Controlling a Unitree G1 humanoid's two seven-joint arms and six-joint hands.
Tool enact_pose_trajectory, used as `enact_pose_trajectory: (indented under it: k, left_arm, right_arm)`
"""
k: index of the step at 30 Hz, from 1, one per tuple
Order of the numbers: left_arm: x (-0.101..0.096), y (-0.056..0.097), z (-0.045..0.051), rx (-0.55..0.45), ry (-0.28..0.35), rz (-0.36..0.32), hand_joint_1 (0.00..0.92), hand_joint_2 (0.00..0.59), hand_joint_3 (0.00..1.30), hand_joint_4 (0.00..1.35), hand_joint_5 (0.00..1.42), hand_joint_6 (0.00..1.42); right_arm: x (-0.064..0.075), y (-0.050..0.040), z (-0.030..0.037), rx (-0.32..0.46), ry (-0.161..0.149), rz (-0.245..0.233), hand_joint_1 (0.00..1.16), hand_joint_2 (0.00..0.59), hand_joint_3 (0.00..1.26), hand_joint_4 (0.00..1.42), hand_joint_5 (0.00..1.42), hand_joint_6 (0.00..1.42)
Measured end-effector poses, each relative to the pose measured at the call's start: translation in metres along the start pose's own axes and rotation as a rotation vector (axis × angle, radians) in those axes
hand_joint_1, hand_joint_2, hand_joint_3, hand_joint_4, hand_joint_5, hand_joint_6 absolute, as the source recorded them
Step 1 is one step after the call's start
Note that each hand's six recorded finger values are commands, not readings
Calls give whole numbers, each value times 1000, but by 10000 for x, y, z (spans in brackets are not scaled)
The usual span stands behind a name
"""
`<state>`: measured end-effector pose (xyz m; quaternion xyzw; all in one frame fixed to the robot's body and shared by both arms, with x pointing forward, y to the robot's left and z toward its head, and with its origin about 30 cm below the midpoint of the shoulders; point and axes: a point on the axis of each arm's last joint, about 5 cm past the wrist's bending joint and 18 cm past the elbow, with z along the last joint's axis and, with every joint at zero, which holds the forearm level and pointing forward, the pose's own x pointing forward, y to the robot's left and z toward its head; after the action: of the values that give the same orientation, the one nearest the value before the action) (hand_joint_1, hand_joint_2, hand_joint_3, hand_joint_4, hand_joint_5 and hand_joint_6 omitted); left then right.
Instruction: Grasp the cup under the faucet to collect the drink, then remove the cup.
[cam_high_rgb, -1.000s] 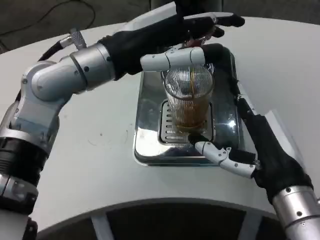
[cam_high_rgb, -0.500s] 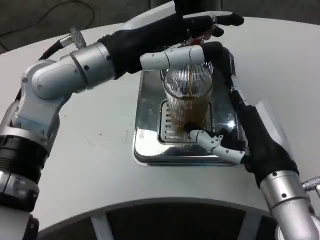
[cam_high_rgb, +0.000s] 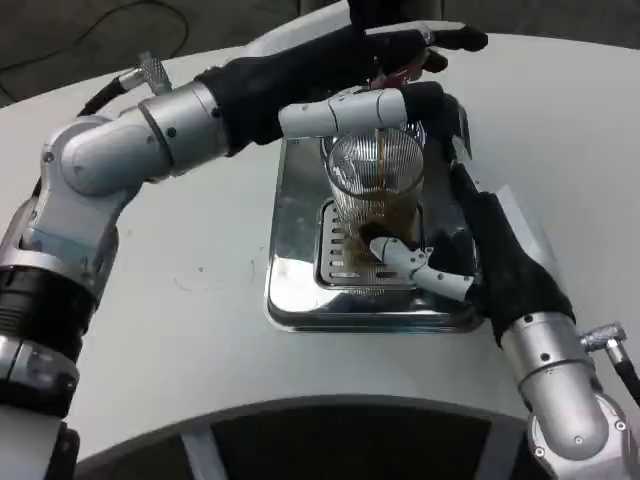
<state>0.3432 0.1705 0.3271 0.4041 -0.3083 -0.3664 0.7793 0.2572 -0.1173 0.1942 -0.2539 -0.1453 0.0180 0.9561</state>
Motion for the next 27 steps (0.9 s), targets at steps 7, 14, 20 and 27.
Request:
enact_pose_trajectory:
  k: [7, 14, 20, 27]
  left_arm:
    - [10, 25, 0, 1, 0, 0, 0, 81, 146, 36, 110, 44]
    - [12, 38, -6, 4, -2, 0, 0, 81, 146, 36, 110, 44]
    - [16, 49, -9, 6, -4, -3, 0, 86, 146, 36, 110, 44]
    - [26, 50, -12, 4, -6, -5, 0, 89, 147, 36, 110, 44]
  right_arm:
    - [93, 20, -12, 11, -7, 9, 728, 229, 0, 0, 16, 0]
    - [169, 44, -40, 20, -4, 7, 735, 227, 0, 0, 15, 0]
    - [227, 55, -43, 33, -9, 8, 745, 223, 0, 0, 15, 0]
    - [272, 66, -60, 33, 2, 4, 751, 222, 0, 0, 22, 0]
